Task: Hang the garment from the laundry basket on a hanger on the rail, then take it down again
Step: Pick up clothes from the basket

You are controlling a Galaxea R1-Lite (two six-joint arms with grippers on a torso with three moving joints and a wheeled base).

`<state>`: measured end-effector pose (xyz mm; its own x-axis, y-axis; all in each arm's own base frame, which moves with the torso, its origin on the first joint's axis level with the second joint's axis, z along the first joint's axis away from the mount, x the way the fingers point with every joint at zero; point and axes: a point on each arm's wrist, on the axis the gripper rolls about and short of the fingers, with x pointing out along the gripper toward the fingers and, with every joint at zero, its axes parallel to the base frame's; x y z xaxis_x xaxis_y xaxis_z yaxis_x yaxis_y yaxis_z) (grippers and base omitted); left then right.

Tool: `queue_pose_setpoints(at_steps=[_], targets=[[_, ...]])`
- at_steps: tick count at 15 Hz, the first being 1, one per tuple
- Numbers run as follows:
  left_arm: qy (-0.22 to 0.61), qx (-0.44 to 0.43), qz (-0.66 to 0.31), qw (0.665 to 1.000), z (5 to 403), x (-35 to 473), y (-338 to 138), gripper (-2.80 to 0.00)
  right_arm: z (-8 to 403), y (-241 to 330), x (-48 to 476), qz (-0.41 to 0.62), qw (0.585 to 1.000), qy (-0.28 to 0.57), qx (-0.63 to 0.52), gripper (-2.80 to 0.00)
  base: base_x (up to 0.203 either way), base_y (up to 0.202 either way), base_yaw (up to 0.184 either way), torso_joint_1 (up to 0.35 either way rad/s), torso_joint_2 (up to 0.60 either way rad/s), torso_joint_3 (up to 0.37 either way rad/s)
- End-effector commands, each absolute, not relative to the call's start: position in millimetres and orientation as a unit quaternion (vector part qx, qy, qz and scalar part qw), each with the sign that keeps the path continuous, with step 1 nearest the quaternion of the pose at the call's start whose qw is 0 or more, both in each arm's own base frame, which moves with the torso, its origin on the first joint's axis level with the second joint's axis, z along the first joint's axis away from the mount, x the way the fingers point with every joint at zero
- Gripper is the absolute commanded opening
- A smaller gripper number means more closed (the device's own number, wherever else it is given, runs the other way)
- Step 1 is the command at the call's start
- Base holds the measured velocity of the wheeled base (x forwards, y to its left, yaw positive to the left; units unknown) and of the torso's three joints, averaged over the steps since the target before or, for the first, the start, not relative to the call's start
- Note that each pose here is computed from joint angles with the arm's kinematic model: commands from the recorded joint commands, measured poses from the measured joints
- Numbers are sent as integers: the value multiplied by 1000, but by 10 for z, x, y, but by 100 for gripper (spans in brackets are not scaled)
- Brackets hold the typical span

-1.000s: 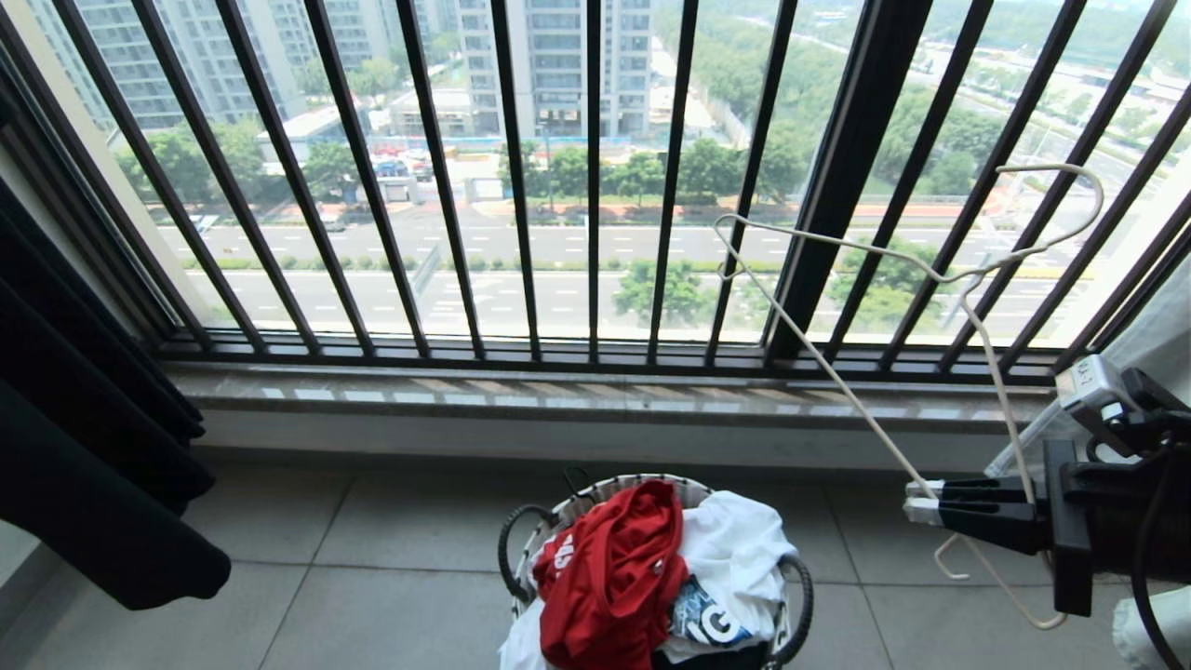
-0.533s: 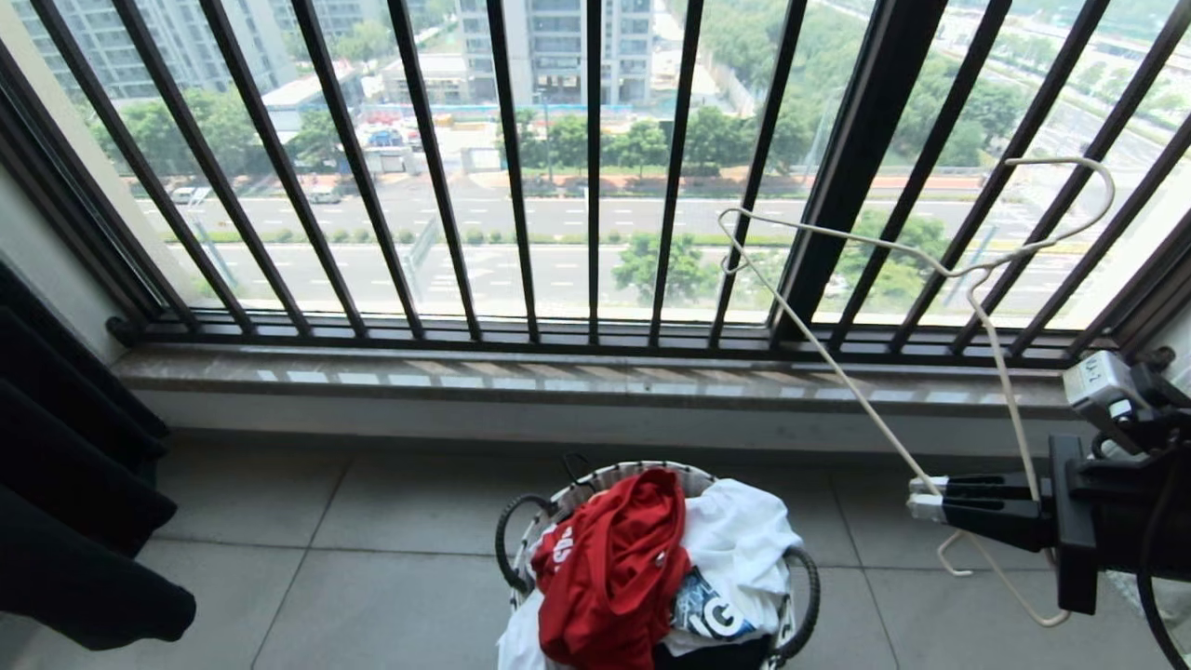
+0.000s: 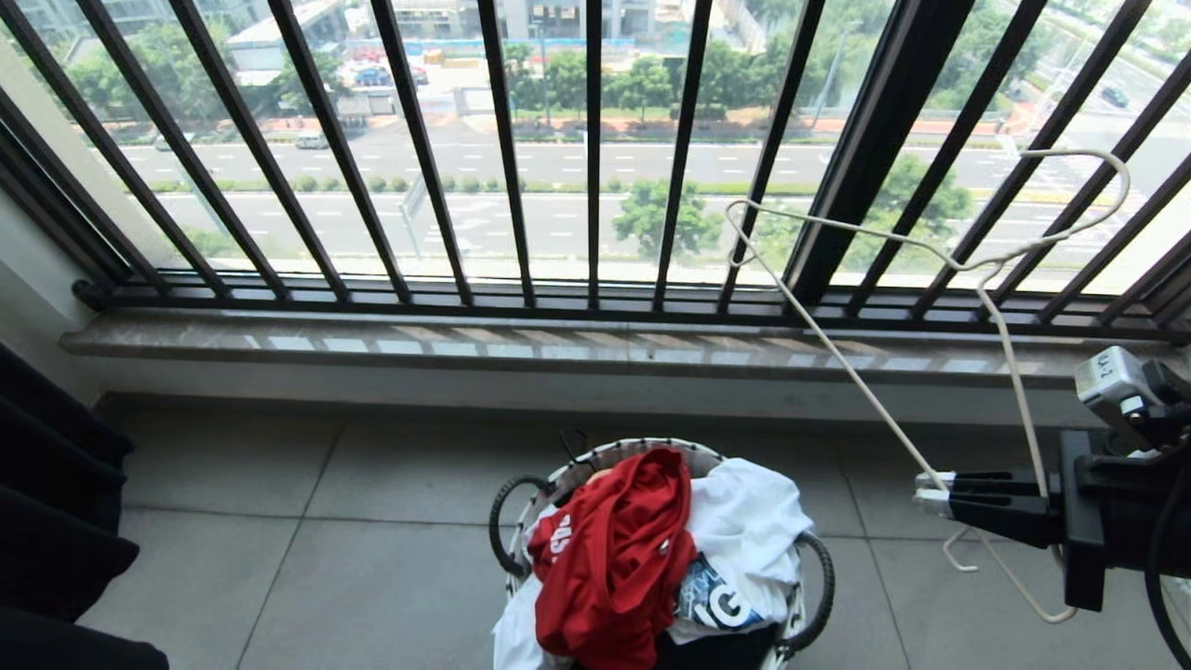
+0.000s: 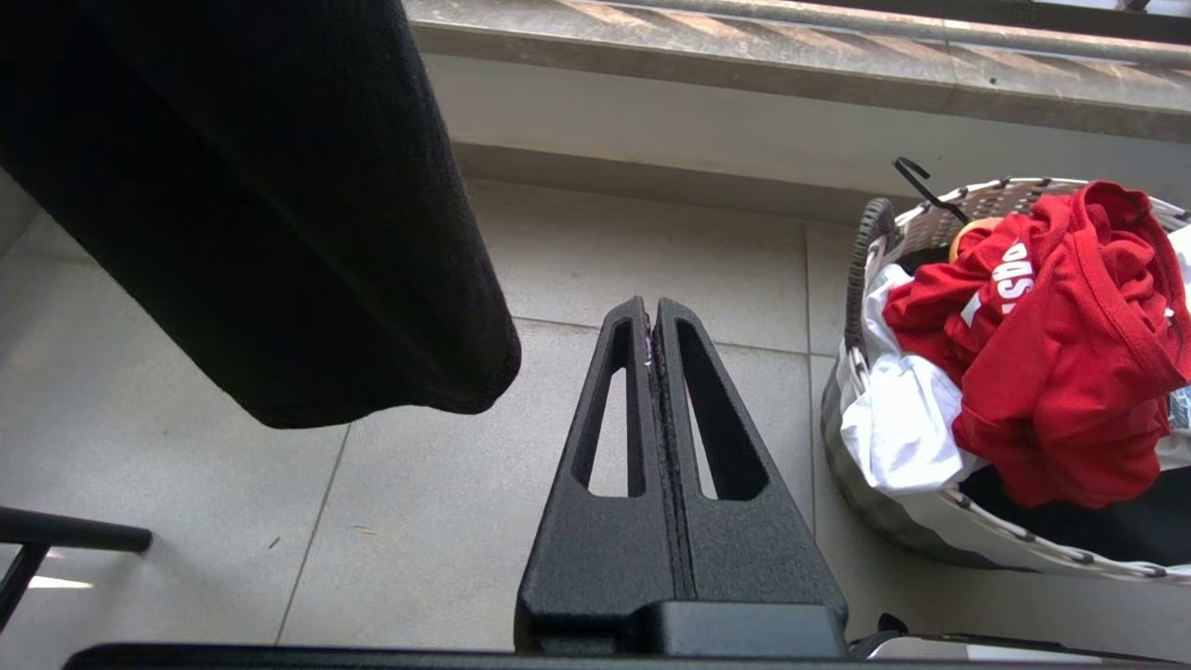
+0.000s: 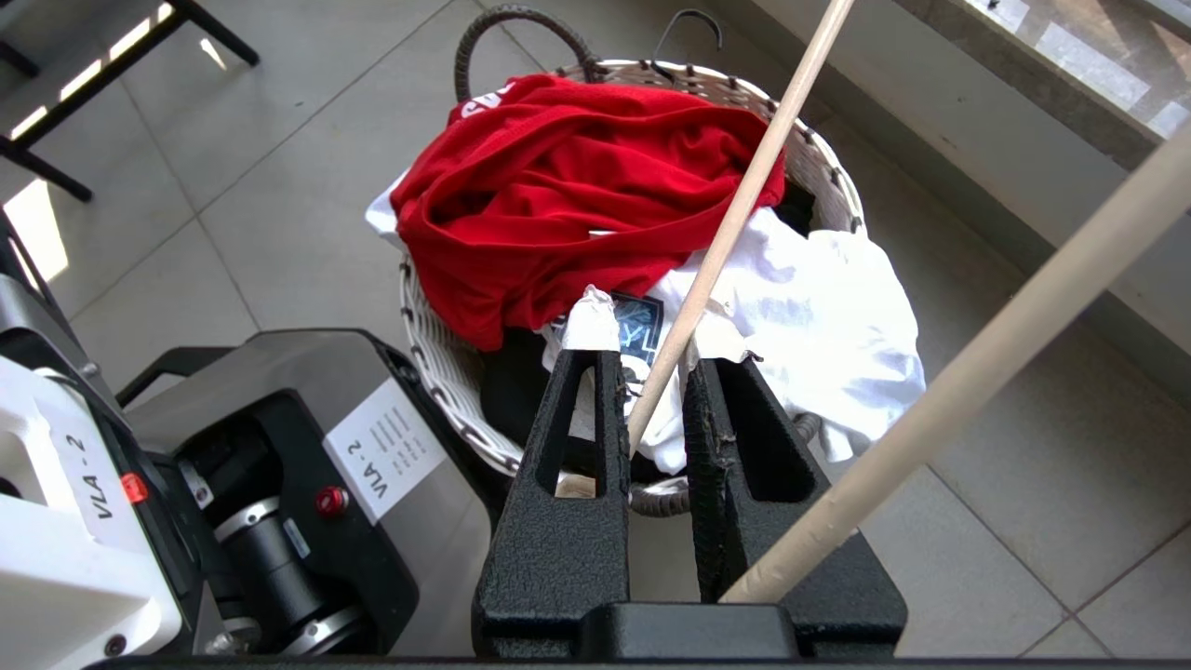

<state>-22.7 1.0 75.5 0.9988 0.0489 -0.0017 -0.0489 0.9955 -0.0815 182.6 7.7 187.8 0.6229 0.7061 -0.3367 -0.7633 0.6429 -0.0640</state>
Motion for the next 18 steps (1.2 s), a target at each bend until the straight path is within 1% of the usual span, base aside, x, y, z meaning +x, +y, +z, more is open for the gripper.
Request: queue_pose_setpoints(at_steps=[1, 4, 8, 14, 18], targets=[[0, -41, 25, 999, 755, -227, 10, -280, 1888, 80, 1808, 413, 895, 138, -103, -280, 0, 0, 0, 7, 1, -201], [0, -41, 25, 999, 755, -227, 10, -280, 1889, 81, 1804, 413, 894, 138, -102, -280, 0, 0, 0, 3, 4, -105], [0, -41, 25, 999, 755, -227, 10, -280, 1909, 83, 1807, 410, 897, 144, -79, -280, 0, 0, 0, 0, 0, 0], [0, -41, 25, 999, 755, -227, 10, -280, 2116, 85, 1721, 400, 906, 118, -63, -280, 0, 0, 0, 0, 0, 0], [1, -39, 25, 999, 754, -227, 10, -280, 2122, 88, 1724, 401, 906, 118, -63, -280, 0, 0, 0, 0, 0, 0]])
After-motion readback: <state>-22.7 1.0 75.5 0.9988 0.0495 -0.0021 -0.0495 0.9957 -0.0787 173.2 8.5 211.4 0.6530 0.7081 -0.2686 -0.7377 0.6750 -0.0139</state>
